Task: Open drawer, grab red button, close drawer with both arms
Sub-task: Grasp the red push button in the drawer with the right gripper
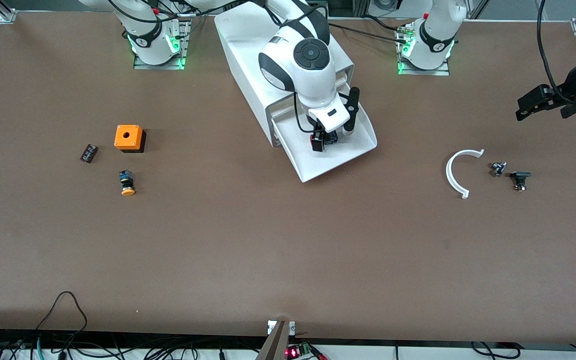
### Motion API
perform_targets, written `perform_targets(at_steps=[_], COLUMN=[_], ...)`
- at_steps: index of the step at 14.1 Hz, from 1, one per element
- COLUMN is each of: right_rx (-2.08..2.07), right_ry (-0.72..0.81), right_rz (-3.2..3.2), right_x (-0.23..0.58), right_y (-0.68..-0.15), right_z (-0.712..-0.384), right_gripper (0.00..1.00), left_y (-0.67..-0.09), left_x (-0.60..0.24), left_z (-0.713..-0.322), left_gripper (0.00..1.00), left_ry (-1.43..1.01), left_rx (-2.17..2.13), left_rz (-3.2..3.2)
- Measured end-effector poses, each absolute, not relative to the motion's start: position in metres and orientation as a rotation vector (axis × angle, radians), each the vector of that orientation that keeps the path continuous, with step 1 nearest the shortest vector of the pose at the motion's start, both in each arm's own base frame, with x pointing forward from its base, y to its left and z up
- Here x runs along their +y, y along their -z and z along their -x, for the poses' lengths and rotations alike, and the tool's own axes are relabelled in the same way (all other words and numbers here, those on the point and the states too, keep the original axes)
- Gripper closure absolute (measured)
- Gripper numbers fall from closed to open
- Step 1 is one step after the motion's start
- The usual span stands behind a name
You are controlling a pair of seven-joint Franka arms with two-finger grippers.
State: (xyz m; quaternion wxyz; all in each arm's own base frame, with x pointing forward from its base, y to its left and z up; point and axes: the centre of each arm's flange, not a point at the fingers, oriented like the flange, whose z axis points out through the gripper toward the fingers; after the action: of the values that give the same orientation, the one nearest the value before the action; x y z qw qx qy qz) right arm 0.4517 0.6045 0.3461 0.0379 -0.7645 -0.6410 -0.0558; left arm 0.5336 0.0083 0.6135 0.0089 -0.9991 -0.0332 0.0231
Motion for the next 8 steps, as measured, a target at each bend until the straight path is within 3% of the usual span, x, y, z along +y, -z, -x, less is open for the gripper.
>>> perform_targets(at_steps=[8], right_rx=[-2.057], right_ry=[0.157], right_rz=[2.321], right_x=[0.615], right_y=[-0.332], right_z=[-0.438], right_gripper=[0.0], left_y=[-0.613], left_x=[0.009], left_z=[-0.534], left_gripper=[0.0], left_ry=[-0.074], left_rx=[-0.105], left_rz=[3.121])
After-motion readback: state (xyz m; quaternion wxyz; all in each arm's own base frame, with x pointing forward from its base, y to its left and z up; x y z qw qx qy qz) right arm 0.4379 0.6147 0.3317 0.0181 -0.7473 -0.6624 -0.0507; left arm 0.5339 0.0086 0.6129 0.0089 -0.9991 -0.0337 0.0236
